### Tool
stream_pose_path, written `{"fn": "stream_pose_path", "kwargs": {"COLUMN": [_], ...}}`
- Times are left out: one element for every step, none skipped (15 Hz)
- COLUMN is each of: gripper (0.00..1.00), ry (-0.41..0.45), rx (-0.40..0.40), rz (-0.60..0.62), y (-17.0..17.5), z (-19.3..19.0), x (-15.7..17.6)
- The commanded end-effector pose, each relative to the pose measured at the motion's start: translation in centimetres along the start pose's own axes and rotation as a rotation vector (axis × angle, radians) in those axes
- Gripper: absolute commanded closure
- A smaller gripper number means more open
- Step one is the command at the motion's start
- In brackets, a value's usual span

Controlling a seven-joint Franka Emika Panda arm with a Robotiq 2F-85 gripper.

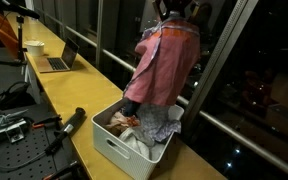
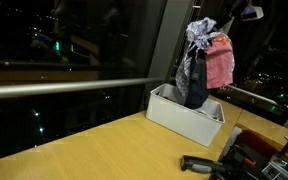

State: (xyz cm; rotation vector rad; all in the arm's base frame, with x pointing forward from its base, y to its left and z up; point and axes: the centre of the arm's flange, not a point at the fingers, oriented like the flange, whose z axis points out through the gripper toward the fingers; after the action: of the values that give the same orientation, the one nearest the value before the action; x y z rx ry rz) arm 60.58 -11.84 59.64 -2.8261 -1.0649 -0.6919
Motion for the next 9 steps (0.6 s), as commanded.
{"fn": "stream_pose_path", "kwargs": {"gripper": [0.94, 0.94, 0.94, 0.94, 0.84, 0.51, 0.49, 0.44, 0.36], "ry": [0.014, 0.009, 0.007, 0.007, 0.008, 0.006, 0.004, 0.003, 0.003], "rx": [0.019, 0.025, 0.032, 0.035, 0.04, 0.043, 0.044, 0.046, 0.047], "rz": [0.024, 0.03, 0.037, 0.041, 0.042, 0.044, 0.046, 0.045, 0.044], "y": [0.8, 1.0, 1.2, 1.2, 1.2, 1.2, 1.2, 1.1, 1.0], "z": [1.1, 1.6, 2.0, 2.4, 2.7, 2.9, 3.1, 3.3, 3.4], "x": [-1.1, -1.4, -1.7, -1.9, -2.0, -2.1, -2.1, -2.1, -2.0]}}
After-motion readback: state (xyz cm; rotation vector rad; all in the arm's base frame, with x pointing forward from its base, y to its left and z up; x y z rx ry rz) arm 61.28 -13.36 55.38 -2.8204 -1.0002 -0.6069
